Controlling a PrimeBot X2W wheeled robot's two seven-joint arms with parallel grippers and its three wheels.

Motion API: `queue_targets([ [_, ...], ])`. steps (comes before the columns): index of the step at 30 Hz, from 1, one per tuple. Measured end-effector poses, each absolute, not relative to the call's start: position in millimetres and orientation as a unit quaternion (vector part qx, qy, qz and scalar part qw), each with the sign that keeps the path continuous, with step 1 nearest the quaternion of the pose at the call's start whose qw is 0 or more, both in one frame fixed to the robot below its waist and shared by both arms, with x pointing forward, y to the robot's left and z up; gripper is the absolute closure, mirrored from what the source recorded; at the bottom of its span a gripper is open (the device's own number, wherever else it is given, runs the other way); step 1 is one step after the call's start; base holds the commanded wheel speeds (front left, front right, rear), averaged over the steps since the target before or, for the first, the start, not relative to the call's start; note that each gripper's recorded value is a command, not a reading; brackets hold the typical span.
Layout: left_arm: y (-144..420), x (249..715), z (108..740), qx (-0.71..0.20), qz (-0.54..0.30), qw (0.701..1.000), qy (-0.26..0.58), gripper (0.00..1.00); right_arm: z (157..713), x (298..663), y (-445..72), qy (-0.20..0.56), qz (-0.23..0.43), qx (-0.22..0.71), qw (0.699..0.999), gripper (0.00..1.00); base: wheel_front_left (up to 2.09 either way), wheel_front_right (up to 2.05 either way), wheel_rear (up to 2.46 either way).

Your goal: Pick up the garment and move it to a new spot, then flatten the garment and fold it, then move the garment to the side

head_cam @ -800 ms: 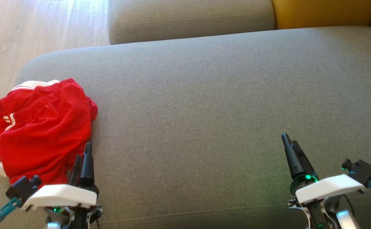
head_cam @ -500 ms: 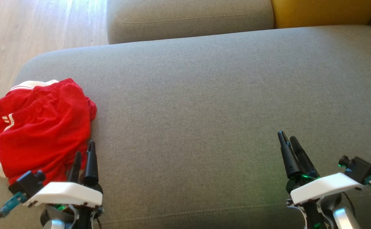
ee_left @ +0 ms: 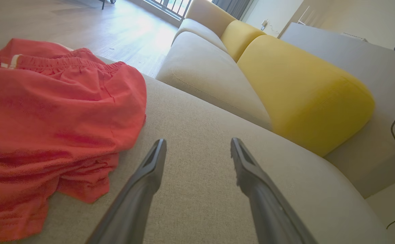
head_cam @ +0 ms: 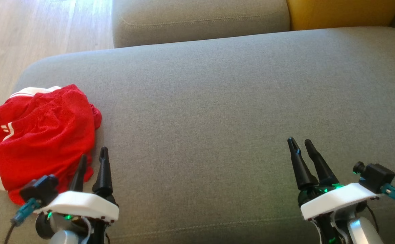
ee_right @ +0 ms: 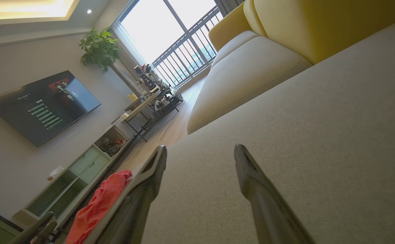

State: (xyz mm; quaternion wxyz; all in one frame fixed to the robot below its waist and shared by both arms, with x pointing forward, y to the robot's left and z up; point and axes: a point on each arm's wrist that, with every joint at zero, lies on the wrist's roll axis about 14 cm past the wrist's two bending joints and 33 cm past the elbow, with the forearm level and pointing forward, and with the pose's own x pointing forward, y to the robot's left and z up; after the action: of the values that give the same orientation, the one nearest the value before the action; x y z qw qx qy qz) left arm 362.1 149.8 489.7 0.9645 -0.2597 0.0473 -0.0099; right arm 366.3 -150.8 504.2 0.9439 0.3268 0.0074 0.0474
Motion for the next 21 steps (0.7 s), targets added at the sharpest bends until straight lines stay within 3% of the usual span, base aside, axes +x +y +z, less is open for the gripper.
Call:
queue_targets([
  [21,133,361,511,-0.106,-0.042,0.993,-0.005,0.0,528,372,-146,-0.045,0.07,0.198,0.977,0.0,0.0,0.0,0.0],
])
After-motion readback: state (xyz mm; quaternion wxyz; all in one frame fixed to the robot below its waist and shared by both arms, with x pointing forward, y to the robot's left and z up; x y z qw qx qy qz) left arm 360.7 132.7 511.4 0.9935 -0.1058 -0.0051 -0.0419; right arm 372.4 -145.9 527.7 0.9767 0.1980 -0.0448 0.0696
